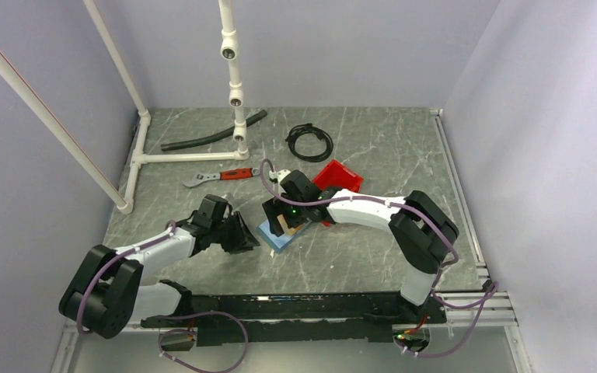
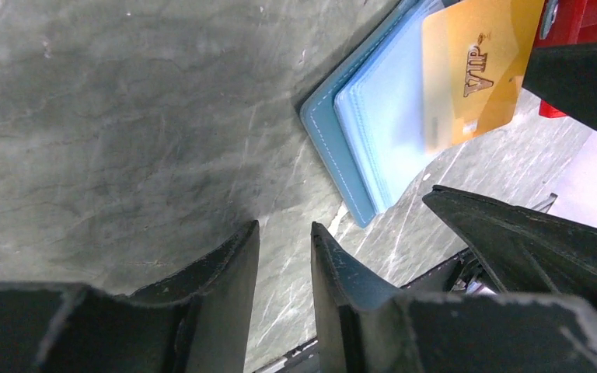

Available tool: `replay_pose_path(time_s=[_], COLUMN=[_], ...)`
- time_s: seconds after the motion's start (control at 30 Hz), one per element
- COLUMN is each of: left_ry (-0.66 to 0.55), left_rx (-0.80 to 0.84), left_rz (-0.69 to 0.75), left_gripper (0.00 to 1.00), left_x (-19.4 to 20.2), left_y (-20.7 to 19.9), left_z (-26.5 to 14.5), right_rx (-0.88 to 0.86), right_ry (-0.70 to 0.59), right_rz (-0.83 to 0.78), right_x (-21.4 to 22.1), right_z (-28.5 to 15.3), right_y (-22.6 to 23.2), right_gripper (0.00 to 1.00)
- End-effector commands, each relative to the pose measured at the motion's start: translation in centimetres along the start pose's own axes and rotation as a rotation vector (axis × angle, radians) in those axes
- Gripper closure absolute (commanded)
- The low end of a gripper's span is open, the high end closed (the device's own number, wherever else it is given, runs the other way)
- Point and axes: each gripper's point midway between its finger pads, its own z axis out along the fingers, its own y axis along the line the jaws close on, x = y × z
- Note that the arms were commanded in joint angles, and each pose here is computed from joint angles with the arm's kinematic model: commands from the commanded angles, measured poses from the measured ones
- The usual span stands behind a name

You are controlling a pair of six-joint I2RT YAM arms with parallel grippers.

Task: Put the credit cards into the card holder
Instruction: Insert the credit card into the card holder.

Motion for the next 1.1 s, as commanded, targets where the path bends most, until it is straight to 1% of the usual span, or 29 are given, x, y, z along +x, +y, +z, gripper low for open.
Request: replay_pose_path(time_s=[0.0,0.17,0.27,0.37,0.47,0.6,0.73,0.83,0.93,1.0,1.07], left_ry=[0.007,0.029,0.029,0.010,-0.030,-0.062,-0.057,-0.049,-0.040,-0.043,-0.049], left_rx=[0.043,0.020,0.010,-0.035,-0.084,-0.119,-0.130,-0.116,-0.108,-0.105,-0.101], left_rz=[0.029,0.025,0.022,0.029,0.049,0.060,0.057,0.046,0.035,0.028,0.027], left_gripper=[0.64,0.66,0.67,0.68,0.68,0.68,0.68,0.67,0.66,0.64,0.61], left_x=[-0.5,-0.7,-0.9,-1.5,-2.5,-3.4,-3.3,-2.8,-2.2,-1.9,-1.7], left_y=[-1.3,-0.9,-0.8,-0.3,0.2,0.5,0.8,0.9,1.0,1.1,1.2], left_z=[0.2,1.2,1.7,1.8,1.4,0.9,0.6,0.4,0.1,-0.3,-0.7], right_rx=[-0.020,-0.108,-0.205,-0.311,-0.405,-0.468,-0.354,-0.302,-0.167,-0.104,-0.077], right_ry=[-0.063,-0.041,-0.038,-0.015,0.012,0.039,0.003,-0.009,-0.024,-0.043,-0.056], right_rz=[-0.045,-0.041,-0.041,-0.050,-0.066,-0.117,-0.124,-0.108,-0.062,-0.029,-0.009], right_x=[-1.9,-1.1,-0.8,-0.1,1.2,2.1,1.0,0.1,-0.6,-1.2,-1.5], right_z=[-1.1,0.2,0.6,0.7,0.5,0.3,0.4,0.5,0.4,-0.2,-0.8], right_y=[0.3,1.6,3.1,4.7,5.9,6.6,4.5,3.9,1.8,0.3,-0.7], right_gripper=[0.09,0.13,0.16,0.19,0.18,0.15,0.12,0.11,0.09,0.08,0.07])
